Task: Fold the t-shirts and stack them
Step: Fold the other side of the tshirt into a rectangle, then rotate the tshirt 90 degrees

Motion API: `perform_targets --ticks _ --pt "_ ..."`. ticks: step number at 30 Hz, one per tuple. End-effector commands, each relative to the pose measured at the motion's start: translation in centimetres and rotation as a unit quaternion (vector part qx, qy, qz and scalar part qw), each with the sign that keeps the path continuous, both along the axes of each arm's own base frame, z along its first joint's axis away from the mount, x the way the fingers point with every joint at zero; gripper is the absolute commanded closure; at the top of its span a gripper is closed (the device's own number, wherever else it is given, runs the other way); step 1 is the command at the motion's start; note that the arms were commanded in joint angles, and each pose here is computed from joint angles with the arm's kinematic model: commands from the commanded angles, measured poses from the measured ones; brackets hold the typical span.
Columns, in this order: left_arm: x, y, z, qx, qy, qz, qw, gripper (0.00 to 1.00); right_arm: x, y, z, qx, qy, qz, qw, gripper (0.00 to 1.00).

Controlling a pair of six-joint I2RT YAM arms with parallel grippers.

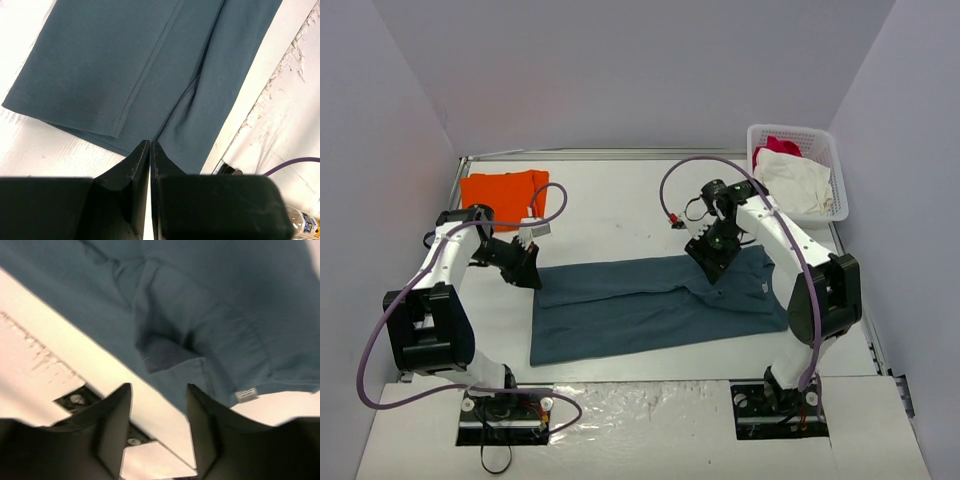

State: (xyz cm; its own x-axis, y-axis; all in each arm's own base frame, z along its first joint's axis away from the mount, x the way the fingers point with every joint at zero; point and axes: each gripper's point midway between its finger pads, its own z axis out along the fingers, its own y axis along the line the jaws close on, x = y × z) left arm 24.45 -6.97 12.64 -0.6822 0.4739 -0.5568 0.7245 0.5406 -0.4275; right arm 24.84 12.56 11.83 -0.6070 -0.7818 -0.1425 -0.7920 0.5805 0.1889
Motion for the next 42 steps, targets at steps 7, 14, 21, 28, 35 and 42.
perform_targets --ticks 7,14,21,28,35,42 --pt "-0.1 -0.4 1.2 -0.008 -0.028 -0.002 1.0 0.95 3.4 0.0 -6.4 -0.066 0.031 -0.036 0.997 0.82" --pt "-0.6 -0.3 1.6 0.003 -0.041 -0.005 0.999 0.95 -3.1 -0.1 -4.8 -0.065 0.095 0.021 0.993 0.81" --pt "-0.8 0.0 1.1 0.012 -0.037 -0.009 0.999 0.95 -4.1 -0.9 -1.5 -0.058 0.069 0.027 0.996 0.74" --pt "-1.1 0.1 1.0 0.018 -0.037 -0.011 0.999 0.95 -4.3 -1.4 -2.8 -0.071 0.07 0.021 0.995 0.72" --pt "-1.4 0.2 1.6 0.024 -0.061 -0.011 0.998 0.96 0.9 -0.3 -2.6 -0.06 0.007 -0.003 0.998 0.8" --pt "-1.5 0.3 2.0 0.03 -0.076 -0.006 0.997 0.96 3.6 -0.4 -2.3 -0.06 -0.006 -0.009 0.998 0.87"
